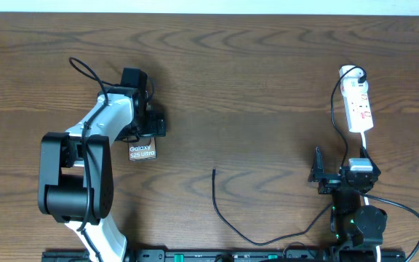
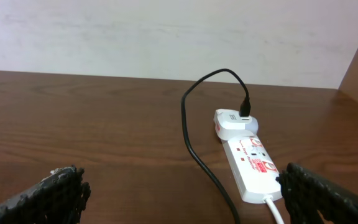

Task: Plug charger to phone and switch on socket
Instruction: 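Close the left gripper on the phone's long edges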

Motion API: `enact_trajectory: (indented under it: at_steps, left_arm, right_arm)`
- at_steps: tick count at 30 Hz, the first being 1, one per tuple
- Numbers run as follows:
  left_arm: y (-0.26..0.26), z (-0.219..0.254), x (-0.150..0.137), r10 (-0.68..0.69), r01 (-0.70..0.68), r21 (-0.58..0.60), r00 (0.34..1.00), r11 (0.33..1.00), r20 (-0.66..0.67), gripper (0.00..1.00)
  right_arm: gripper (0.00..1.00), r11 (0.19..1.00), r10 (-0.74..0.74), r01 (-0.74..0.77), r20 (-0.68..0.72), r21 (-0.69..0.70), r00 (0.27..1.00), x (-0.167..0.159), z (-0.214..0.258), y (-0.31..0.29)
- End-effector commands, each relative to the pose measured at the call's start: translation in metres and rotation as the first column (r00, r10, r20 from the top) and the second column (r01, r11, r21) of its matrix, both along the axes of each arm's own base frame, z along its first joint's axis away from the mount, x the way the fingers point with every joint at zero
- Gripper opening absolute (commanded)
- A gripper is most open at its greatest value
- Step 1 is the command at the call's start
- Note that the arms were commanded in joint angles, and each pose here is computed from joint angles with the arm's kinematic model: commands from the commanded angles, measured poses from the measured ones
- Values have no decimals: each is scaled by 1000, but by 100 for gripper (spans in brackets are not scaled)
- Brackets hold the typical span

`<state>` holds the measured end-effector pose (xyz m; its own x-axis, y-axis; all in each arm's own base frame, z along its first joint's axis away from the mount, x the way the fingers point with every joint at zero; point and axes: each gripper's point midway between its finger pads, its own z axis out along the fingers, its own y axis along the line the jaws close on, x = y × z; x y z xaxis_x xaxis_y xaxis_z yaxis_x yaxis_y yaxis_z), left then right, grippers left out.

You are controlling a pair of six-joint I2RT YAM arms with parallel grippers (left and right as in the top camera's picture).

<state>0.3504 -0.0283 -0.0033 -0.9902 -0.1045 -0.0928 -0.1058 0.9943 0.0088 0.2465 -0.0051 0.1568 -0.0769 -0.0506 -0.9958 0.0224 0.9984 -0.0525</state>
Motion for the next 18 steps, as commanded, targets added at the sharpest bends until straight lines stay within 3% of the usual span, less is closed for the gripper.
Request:
enact_trajectory:
  at_steps: [1,7,18]
  left_arm:
    - [5,-18,-19,-2,4,28,998,1000,-69,98]
    - [5,-18,-19,-2,4,28,998,1000,-69,82]
    - [5,-18,-19,-2,4,28,998,1000,-69,77]
  right_arm:
    - [99,1000,-4,4,1,12,1000,0,0,-1]
    - [99,1000,-4,4,1,12,1000,0,0,-1]
    - [99,1000,-4,4,1,12,1000,0,0,-1]
